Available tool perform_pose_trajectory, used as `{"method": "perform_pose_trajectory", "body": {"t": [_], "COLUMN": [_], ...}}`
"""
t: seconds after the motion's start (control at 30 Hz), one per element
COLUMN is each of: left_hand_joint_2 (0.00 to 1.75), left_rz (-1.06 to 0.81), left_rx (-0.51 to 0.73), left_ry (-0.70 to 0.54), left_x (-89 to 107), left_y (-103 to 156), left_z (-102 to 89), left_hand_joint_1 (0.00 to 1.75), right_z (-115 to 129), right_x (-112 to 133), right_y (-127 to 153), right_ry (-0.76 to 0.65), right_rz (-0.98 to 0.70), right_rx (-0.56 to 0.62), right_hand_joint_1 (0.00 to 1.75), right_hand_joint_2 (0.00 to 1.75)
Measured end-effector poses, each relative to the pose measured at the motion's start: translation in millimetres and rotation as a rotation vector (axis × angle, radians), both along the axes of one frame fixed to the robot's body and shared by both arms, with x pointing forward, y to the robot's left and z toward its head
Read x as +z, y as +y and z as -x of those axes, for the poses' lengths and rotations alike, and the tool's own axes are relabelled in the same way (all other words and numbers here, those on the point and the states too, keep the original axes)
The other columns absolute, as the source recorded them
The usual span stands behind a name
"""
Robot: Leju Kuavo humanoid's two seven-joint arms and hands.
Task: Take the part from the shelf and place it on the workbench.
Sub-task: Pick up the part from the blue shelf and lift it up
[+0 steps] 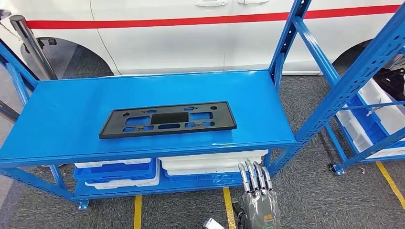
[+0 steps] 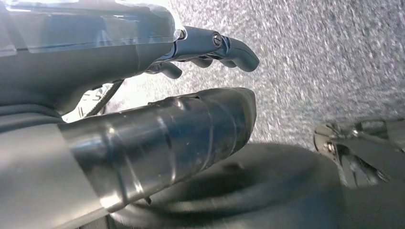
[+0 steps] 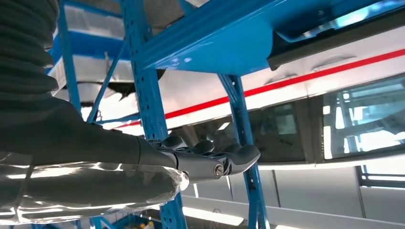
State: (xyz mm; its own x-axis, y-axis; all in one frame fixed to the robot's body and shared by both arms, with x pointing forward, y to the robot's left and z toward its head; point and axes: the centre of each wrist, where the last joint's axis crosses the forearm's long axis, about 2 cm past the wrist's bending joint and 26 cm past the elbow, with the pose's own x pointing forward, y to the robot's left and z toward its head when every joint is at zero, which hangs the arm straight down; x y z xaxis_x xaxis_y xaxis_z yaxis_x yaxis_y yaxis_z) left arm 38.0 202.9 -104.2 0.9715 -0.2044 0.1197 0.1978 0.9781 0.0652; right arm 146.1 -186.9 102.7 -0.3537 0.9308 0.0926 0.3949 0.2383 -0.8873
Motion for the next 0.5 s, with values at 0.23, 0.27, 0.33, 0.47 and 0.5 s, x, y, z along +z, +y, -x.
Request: {"method": "perform_pose_trajectory", "body": {"t": [0.23,0.27,0.33,0.47,0.5], "left_hand_joint_2": [0.00,0.00,0.00,0.00,0.00], "left_rz": [0.015,0.017,0.020,0.029,0.032], "left_rx": [-0.008,-0.009,-0.010,-0.012,-0.013], "left_ry": [-0.010,-0.013,-0.018,-0.023,-0.026], "left_x": [-0.3,-0.3,-0.1,0.6,0.8], "left_y": [1.1,0.8,-0.3,-3.0,-3.4], "left_z": [0.2,0.5,0.9,-1.5,-2.4], "left_hand_joint_1": [0.00,0.00,0.00,0.00,0.00], "right_z": [-20.1,-20.9,-23.6,-28.5,-28.9], "right_x": [3.4,3.4,4.1,7.0,7.5], "right_y": [-12.3,-13.1,-15.0,-17.1,-17.3], "right_ry": [-0.021,-0.024,-0.031,-0.046,-0.046], "right_rz": [0.131,0.151,0.181,0.219,0.225], "right_rx": [0.011,0.026,0.044,0.063,0.065], "right_hand_joint_1": [0.00,0.00,0.00,0.00,0.00], "right_hand_joint_2": [1.75,1.75,1.75,1.75,1.75]}}
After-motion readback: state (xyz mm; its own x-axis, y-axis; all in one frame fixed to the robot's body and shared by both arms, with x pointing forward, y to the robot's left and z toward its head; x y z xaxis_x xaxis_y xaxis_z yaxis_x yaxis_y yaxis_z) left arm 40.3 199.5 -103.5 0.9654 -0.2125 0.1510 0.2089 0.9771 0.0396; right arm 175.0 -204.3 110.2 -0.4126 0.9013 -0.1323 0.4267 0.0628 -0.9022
